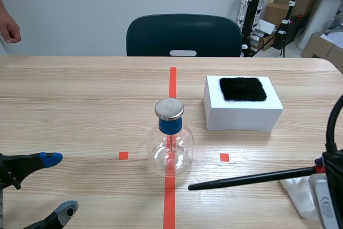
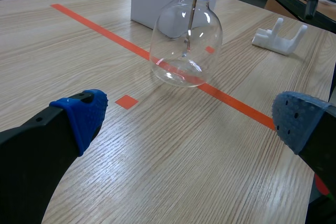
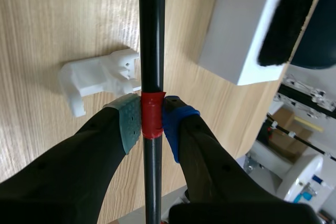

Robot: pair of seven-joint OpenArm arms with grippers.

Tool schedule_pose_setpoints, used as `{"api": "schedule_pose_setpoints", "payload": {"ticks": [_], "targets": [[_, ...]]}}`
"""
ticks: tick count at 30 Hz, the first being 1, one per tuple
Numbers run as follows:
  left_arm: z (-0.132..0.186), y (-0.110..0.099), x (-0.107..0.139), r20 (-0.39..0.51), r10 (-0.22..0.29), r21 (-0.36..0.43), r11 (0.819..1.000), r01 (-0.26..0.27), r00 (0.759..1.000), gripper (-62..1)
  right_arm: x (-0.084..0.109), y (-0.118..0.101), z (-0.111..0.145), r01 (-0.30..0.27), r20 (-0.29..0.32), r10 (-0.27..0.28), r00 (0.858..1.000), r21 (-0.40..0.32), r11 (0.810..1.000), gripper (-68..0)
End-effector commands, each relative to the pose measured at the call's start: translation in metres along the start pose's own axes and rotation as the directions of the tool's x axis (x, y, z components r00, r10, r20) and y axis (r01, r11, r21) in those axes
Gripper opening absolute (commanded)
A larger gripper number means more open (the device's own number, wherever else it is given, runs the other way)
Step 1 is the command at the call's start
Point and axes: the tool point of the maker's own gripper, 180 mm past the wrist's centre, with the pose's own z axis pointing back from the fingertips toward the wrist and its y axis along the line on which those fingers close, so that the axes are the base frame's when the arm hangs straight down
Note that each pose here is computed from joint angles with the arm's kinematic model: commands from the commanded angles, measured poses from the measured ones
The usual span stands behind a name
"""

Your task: Do the electroscope experiment. put the rod down on the box

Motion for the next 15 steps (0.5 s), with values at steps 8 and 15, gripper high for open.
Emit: {"api": "schedule_pose_setpoints", "payload": {"ticks": [8, 15], "targets": [[-0.002, 0.003, 0.007, 0.031, -0.006, 0.007, 1.0, 0.006, 0.999, 1.4, 0.011, -0.013, -0.005, 0.081, 0.038, -0.082, 0.996, 0.049, 0.996, -63.6], [-0.002, 0.003, 0.007, 0.031, -0.006, 0.008, 1.0, 0.006, 0.999, 1.4, 0.017, -0.003, -0.019, 0.112, 0.055, -0.117, 0.992, 0.091, 0.99, -63.8]]}}
